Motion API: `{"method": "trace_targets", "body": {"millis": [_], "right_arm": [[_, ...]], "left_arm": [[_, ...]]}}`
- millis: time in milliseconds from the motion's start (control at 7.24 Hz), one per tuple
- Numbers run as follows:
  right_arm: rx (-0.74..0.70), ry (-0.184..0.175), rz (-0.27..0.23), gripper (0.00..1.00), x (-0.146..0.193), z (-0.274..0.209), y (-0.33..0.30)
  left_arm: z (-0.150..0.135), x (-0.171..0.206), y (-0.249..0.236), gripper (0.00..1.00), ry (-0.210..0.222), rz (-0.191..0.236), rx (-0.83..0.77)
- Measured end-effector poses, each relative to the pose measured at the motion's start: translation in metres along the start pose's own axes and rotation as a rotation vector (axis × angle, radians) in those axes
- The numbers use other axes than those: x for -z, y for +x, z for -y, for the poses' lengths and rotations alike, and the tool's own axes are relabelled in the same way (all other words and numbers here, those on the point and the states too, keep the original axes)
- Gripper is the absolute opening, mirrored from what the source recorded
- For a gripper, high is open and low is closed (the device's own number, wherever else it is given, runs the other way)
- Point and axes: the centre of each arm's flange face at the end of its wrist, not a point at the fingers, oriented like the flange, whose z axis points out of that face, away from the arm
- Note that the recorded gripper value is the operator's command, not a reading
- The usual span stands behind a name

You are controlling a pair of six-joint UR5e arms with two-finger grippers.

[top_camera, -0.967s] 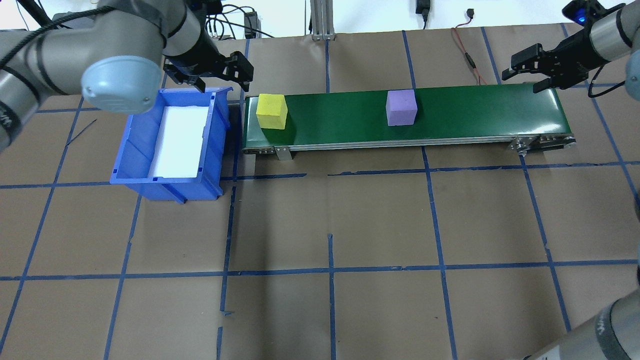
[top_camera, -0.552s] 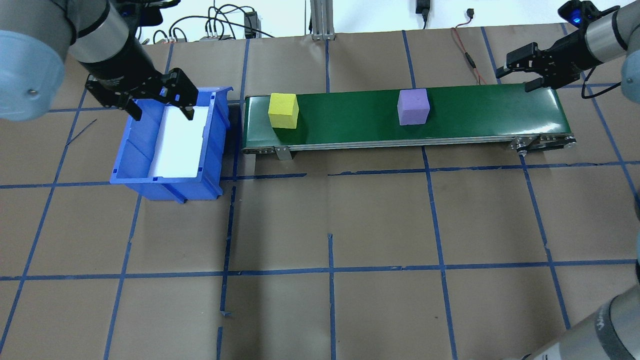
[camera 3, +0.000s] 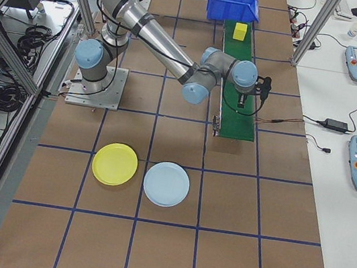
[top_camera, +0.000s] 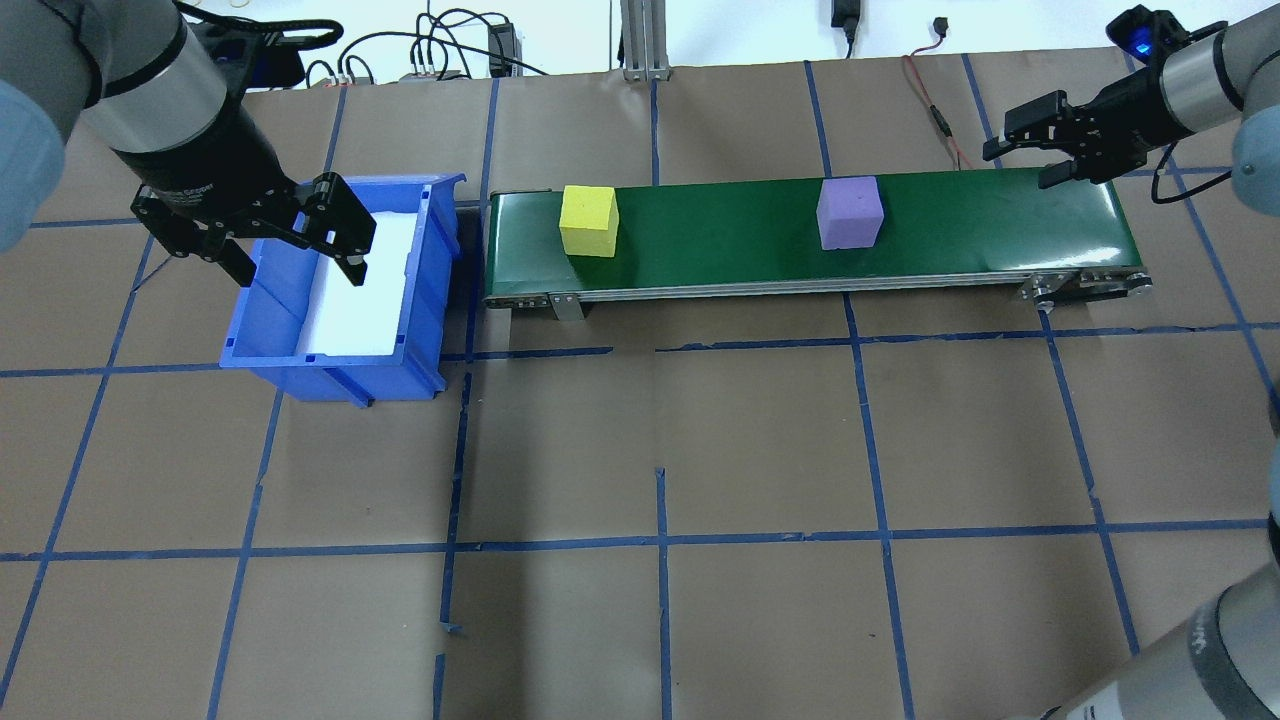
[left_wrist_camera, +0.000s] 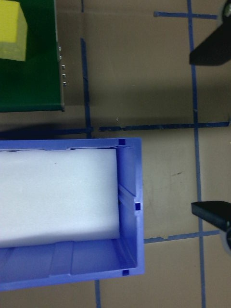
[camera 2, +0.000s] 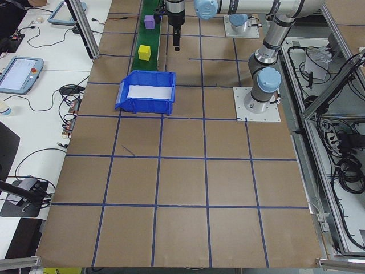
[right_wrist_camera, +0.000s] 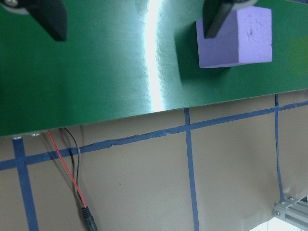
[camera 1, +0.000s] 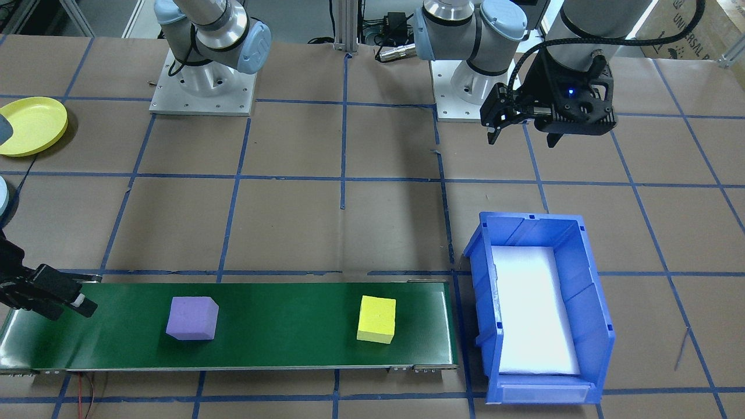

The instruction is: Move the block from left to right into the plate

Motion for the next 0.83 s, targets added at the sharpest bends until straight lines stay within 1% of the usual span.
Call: {"method": "trace_targets", "body": {"millis": [276,829], "right_arm": [[0.004,-0.002,-0.001,1.00,-0.001,0.000,-0.003],[-0.001,-0.017,0.006,1.00,-0.011,-0.003,-0.001]], "left_arm": [[0.000,-0.001,-0.001,1.00,0.000,-0.001,0.003],[-0.001,0.003,-0.002,1.00,0.009,0.003,-0.006]]}}
